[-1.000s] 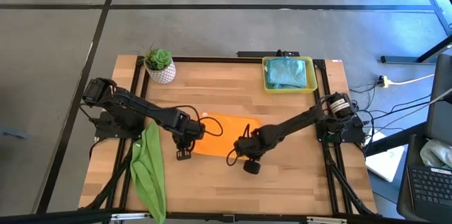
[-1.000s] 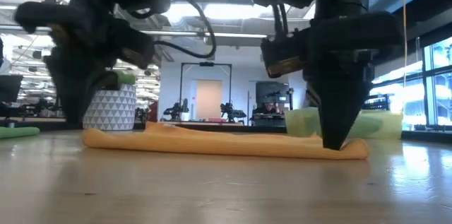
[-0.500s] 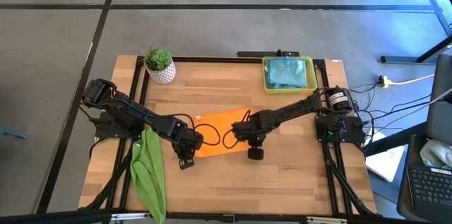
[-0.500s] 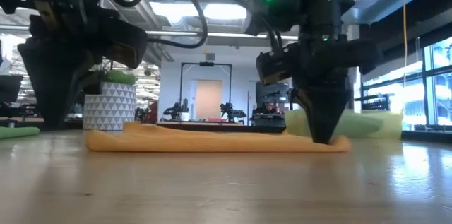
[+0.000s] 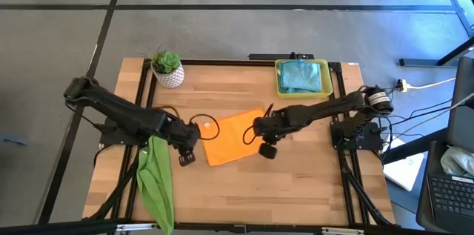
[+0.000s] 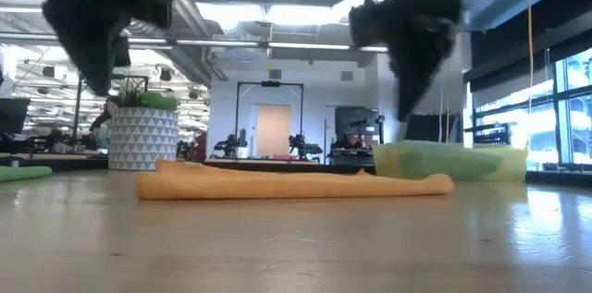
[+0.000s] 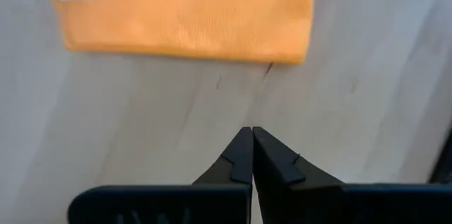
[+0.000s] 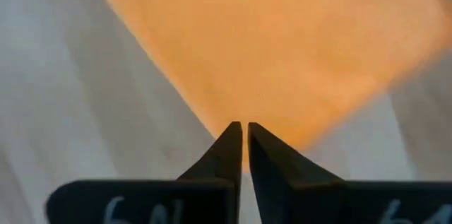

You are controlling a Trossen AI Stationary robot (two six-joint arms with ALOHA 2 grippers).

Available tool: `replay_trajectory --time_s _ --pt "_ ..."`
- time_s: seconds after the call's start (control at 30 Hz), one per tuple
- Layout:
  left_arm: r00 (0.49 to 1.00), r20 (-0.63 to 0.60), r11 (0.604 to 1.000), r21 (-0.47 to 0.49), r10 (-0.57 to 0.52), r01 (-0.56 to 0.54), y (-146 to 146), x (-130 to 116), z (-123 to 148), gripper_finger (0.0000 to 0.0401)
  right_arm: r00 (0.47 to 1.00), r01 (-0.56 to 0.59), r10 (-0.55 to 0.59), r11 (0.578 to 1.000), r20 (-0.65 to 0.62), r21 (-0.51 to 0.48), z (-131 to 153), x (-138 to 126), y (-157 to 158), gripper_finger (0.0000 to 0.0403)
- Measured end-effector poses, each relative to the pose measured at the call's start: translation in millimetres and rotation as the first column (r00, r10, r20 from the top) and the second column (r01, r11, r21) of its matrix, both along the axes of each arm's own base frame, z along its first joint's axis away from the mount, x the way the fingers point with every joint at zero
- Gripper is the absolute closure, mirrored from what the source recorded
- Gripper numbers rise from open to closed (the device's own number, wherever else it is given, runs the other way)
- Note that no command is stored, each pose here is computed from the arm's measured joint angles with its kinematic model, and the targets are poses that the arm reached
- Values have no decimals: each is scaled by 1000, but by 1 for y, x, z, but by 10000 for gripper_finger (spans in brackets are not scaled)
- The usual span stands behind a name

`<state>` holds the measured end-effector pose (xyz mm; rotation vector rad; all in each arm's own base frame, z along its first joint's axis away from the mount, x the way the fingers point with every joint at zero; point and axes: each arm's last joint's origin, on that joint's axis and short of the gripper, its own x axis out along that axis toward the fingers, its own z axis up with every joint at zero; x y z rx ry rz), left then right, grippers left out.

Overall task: Fold microfiber towels
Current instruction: Fold the orange microfiber towel

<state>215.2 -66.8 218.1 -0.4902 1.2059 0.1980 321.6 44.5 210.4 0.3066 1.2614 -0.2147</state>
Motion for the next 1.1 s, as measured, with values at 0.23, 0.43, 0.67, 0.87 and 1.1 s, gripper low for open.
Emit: replay_trajectory --time_s 0.23,0.43,0.67,0.87,1.1 --pt "978 198 998 4 63 -65 6 -28 38 401 903 -32 2 997 430 64 15 49 39 364" --pt "937 320 989 4 140 -149 8 -51 58 401 889 -151 144 988 435 -20 19 101 59 358" --pt "895 400 979 -32 196 -200 6 -67 69 401 886 -276 261 961 383 -14 -6 153 73 289" --pt "885 400 965 2 239 -261 9 -76 69 401 886 -353 355 934 298 -60 -31 175 78 222" --pt "863 426 952 11 273 -306 12 -79 71 401 883 -385 392 919 257 -79 -53 184 78 206"
